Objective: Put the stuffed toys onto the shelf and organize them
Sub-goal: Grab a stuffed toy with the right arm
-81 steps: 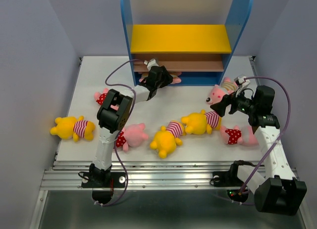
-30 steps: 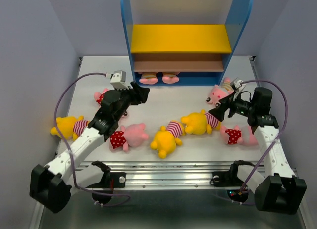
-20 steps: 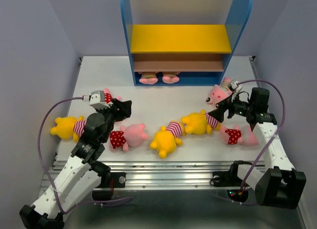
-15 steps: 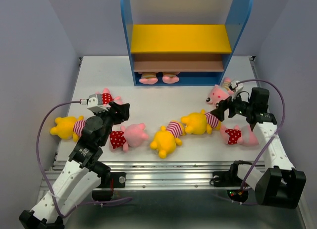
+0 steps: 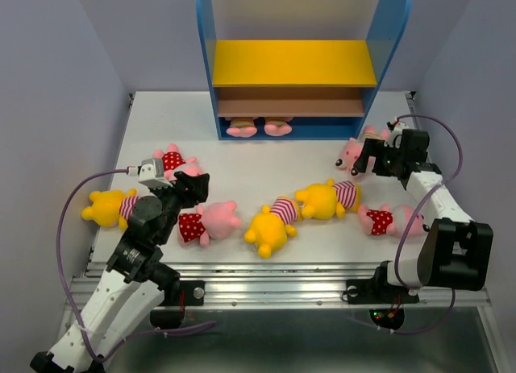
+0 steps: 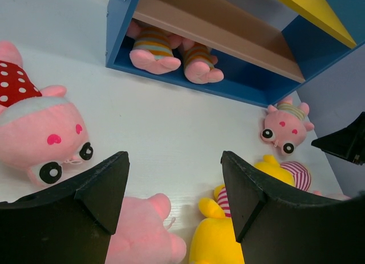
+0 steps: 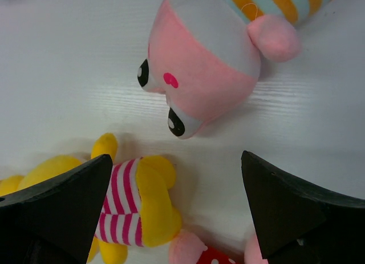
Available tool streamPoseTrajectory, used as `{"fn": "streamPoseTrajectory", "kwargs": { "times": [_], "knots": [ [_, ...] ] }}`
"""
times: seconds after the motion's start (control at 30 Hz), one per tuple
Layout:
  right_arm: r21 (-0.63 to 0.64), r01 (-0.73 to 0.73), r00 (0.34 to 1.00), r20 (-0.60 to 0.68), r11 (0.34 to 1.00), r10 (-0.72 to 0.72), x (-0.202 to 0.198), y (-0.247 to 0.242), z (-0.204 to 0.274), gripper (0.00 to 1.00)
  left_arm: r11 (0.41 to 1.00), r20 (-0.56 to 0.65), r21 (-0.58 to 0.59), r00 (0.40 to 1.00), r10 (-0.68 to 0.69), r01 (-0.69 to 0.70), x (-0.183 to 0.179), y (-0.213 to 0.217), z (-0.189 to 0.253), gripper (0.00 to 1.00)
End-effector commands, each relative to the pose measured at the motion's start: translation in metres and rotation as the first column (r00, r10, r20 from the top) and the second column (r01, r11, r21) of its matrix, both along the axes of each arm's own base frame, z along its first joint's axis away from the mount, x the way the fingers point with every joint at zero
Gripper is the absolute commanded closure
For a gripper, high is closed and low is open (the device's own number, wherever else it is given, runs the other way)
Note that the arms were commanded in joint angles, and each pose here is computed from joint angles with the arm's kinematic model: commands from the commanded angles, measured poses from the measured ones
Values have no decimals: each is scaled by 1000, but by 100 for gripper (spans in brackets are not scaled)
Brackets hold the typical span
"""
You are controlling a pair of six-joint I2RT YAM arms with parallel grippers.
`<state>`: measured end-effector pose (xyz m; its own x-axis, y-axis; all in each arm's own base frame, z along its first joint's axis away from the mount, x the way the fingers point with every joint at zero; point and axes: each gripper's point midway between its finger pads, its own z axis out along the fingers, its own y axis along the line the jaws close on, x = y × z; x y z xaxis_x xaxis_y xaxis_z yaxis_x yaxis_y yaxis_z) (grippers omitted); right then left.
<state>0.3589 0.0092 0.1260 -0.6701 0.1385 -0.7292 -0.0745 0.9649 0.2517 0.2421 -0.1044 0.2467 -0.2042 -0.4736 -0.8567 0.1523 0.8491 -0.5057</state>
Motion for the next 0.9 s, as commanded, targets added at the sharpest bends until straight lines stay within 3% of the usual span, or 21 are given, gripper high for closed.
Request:
{"fn": "streamPoseTrajectory", "kwargs": {
  "times": [0.0, 0.13, 0.3, 0.67, 0.8, 0.87],
  "knots": [
    [139, 121, 979, 148, 983, -142, 39, -2, 52, 0, 1000, 33, -8, 999, 9, -9, -2, 4, 6, 24],
    [213, 188, 963, 152, 959, -223, 51, -4, 55, 0, 1000, 42, -14, 999, 13, -12, -2, 5, 8, 24],
    [285, 287, 946, 66, 914, -318, 63, -7, 37, 0, 1000, 35, -14, 999, 11, -11, -2, 4, 5, 24],
    [258, 420, 904, -38, 870, -426, 93, -26, -8, 2, 999, 32, -32, 999, -10, 11, -1, -2, -1, 24],
    [238, 419, 906, -42, 876, -422, 97, -29, -23, 10, 998, 31, -38, 998, -52, 53, -2, -10, -5, 24],
    [228, 416, 908, -54, 880, -416, 92, -31, -30, 23, 994, 54, -52, 994, -91, 94, -3, -17, -1, 24]
  ]
}}
